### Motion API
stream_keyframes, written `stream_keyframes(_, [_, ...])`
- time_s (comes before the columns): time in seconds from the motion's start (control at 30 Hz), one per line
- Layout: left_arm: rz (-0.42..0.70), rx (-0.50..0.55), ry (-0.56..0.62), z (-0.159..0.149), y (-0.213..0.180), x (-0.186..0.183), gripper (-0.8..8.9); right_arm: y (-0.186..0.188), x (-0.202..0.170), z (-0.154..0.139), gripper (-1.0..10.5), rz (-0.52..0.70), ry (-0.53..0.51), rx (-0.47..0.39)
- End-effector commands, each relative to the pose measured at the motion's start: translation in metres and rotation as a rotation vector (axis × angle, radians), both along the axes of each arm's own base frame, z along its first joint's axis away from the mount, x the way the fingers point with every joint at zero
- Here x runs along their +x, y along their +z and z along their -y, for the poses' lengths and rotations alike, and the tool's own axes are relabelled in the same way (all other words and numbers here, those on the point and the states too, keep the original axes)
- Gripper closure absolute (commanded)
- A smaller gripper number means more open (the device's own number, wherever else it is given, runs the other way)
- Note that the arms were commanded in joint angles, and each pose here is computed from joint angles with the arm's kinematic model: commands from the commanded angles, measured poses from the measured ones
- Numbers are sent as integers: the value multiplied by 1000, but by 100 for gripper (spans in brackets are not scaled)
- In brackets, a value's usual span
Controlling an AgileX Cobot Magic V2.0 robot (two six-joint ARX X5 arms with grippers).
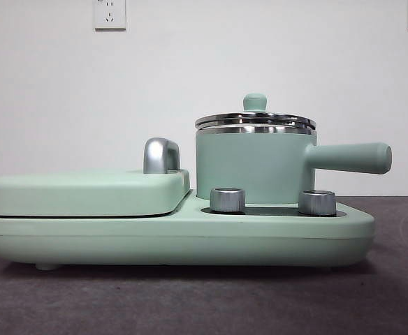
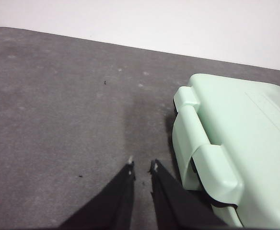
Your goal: Put the buns in a small steamer
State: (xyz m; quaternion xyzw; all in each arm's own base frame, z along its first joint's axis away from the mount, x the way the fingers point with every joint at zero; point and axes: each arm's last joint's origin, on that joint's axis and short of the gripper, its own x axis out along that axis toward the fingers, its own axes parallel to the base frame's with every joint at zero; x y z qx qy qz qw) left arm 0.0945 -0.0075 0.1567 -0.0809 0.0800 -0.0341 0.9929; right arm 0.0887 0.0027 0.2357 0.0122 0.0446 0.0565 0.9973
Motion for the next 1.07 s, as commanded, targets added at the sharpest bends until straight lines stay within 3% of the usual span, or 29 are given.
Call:
stream_keyframes(0.03, [-19,15,-1,0,-7,1,754,-21,2,2,931,67,-40,-75])
stream_keyframes(0.27, [-19,15,-1,0,-7,1,754,-59,4,3,931,22,-82,-77])
stream_keyframes(0.47, [-19,15,-1,0,-7,1,754,-86,7,3,931,-87,-79,-15])
stream_keyframes(1.07, [-22,15,-1,0,-7,1,754,-84,7,3,931,-60,-84,-11])
